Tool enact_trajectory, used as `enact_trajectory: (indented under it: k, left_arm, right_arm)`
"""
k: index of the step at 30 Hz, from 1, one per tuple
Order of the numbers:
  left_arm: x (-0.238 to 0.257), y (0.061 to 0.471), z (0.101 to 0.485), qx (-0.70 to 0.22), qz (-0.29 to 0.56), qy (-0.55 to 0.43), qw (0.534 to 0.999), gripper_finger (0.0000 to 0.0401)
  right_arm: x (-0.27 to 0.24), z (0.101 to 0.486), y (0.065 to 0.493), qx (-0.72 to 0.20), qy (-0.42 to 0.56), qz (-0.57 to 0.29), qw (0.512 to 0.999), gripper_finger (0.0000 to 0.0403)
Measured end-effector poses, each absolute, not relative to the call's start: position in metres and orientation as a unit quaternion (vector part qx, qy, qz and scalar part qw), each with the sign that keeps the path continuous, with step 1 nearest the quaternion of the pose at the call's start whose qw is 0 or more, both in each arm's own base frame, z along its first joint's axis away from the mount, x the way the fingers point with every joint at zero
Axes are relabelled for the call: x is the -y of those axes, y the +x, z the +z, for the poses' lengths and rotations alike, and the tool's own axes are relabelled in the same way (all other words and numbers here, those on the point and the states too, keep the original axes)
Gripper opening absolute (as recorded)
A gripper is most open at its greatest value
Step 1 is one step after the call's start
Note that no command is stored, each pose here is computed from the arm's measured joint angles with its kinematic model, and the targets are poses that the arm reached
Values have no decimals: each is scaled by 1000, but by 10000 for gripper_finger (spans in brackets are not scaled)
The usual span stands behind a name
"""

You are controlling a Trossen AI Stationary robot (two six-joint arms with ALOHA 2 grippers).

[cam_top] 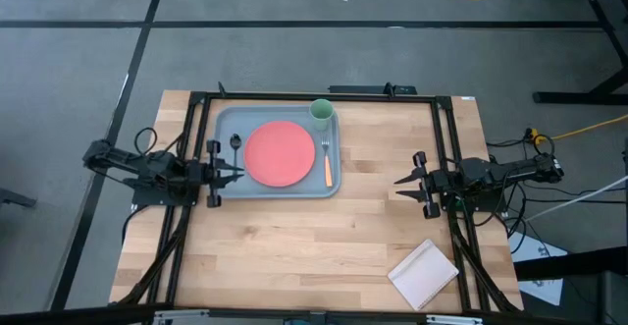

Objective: Pick and place plate/cup/fork/spoon on tray
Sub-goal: Return to Home Position

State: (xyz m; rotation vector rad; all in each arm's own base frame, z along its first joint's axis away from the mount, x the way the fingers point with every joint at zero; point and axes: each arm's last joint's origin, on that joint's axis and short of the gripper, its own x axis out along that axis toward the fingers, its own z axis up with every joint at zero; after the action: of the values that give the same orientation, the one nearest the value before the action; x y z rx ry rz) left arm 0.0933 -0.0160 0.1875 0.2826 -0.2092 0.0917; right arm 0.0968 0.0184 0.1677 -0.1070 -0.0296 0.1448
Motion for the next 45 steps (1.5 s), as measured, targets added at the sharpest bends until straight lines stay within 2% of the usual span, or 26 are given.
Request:
enact_trajectory:
  k: [16,45]
  left_arm:
    - [0,97,167,9,2,126,992,49]
    - [-1,97,167,7,19,122,992,49]
  right_arm:
    - [-18,168,97,15,-53,72,996,122]
    - [-18,168,97,15,-53,72,996,122]
